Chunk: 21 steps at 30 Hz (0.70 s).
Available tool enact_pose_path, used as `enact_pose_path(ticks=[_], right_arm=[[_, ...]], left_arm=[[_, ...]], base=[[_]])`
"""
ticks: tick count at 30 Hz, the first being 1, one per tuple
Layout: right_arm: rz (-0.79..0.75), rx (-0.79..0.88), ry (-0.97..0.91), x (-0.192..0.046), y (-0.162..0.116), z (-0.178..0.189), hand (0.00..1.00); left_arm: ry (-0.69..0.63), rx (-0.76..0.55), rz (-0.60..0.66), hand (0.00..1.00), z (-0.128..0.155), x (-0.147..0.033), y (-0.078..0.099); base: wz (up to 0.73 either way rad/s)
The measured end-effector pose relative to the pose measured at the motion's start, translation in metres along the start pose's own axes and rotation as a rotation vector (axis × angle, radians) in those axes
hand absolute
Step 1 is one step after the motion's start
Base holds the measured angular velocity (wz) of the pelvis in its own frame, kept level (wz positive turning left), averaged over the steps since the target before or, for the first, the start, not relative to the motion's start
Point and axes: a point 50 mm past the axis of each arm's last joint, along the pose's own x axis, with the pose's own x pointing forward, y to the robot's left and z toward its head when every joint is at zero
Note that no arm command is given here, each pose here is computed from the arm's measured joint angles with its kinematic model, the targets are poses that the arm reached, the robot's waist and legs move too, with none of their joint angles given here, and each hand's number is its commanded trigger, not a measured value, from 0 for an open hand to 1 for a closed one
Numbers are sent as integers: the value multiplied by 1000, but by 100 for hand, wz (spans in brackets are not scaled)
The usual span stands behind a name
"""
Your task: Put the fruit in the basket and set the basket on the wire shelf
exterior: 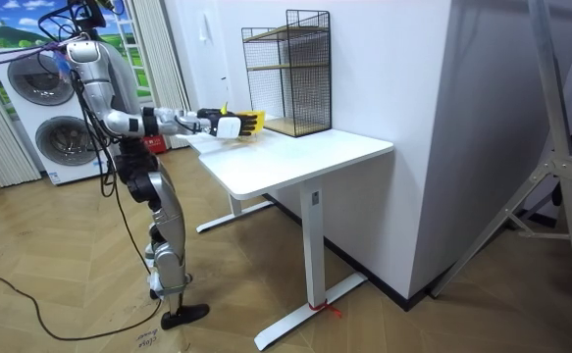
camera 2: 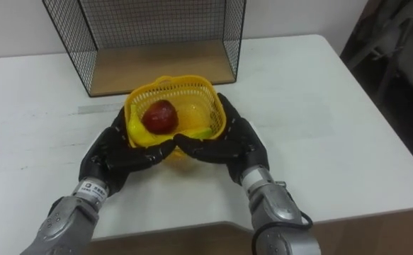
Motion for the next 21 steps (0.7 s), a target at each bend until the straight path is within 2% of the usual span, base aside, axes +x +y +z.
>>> enact_pose_path(ticks=[5,21], right_arm=[[-4,1,-47,2,0,9,0],[12,11,-59,3,4,9,0]], left_arm=[[-42,44,-30,0,12,10,-8],[-67,40,-3,0,18,10,-3]], base=[[0],[0]])
